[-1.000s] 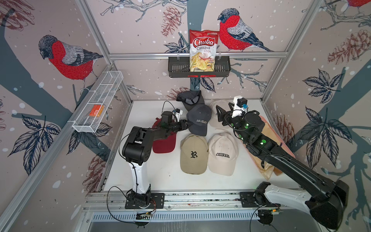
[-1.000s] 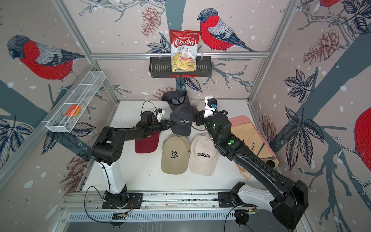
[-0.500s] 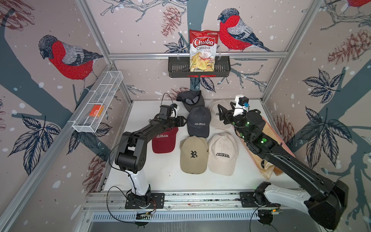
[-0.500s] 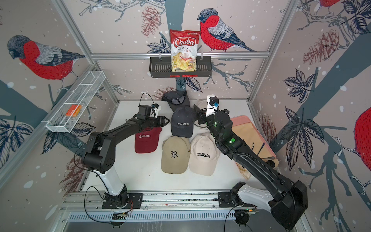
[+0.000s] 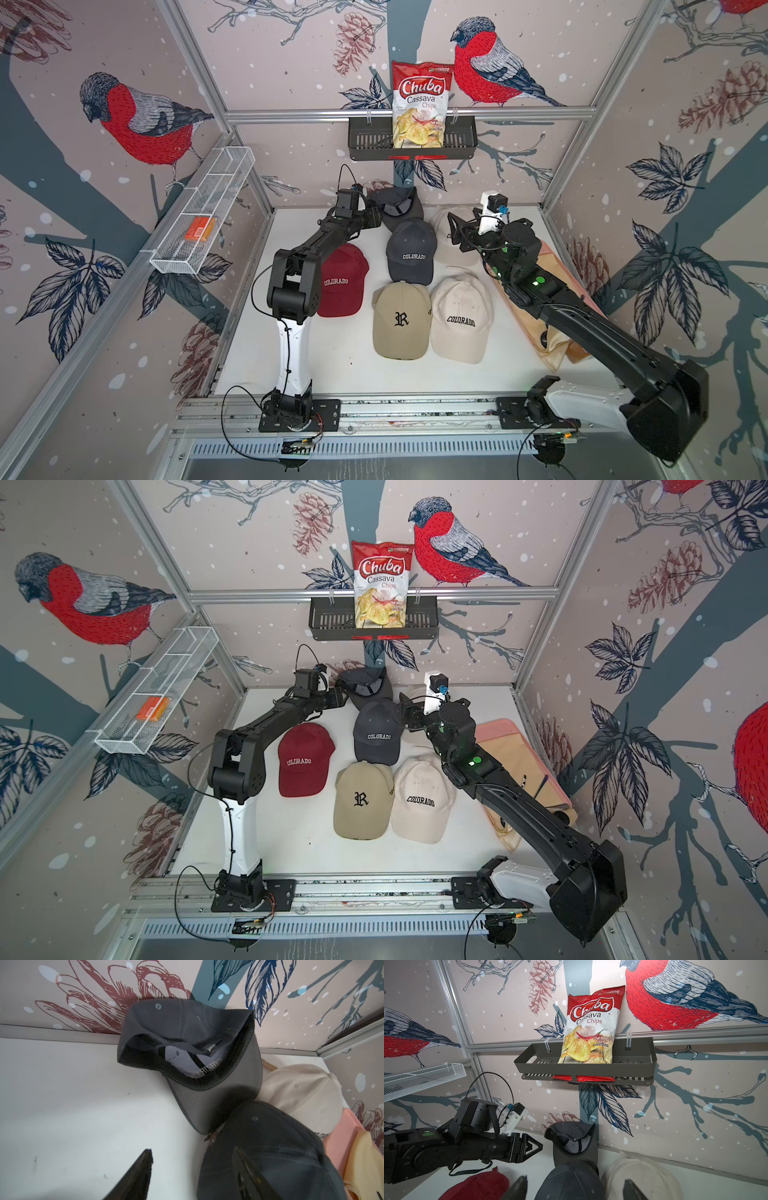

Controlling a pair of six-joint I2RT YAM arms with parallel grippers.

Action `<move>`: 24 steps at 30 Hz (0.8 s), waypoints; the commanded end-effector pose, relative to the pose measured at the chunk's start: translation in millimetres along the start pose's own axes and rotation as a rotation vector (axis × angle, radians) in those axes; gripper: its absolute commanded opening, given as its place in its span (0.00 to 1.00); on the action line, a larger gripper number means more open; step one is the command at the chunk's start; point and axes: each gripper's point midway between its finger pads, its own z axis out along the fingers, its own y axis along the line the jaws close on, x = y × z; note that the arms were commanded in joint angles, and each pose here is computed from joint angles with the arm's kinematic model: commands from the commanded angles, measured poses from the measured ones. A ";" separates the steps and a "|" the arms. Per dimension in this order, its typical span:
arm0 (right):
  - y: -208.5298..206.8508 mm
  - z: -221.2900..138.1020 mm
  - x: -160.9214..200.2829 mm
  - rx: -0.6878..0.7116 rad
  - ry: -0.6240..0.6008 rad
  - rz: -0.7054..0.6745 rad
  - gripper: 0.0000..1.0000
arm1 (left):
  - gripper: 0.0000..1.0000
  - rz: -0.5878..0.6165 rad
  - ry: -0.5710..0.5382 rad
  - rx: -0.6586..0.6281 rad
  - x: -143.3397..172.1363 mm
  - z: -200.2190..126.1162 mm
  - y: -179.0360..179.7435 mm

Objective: Open the adjustable buckle of the baseball cap
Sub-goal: Place the baseball cap at the center of the board.

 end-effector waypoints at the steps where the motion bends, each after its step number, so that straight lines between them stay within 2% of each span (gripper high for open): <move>1: -3.0 4.6 3.6 0.000 0.021 -0.006 0.76 | 0.62 -0.056 -0.082 0.031 -17.8 16.5 1.4; 9: -14.7 20.5 22.7 0.011 0.074 0.001 0.76 | 0.61 -0.113 -0.095 0.101 -13.8 50.7 9.5; 18: -24.6 34.2 35.4 0.015 0.112 0.018 0.76 | 0.59 -0.156 -0.053 0.153 -4.6 87.4 8.1; 21: -29.0 36.4 39.4 0.022 0.120 0.024 0.76 | 0.56 -0.163 -0.058 0.179 -3.4 95.0 4.5; 24: -31.2 38.5 44.9 0.022 0.132 0.033 0.76 | 0.46 -0.161 -0.061 0.211 -5.8 98.2 -0.6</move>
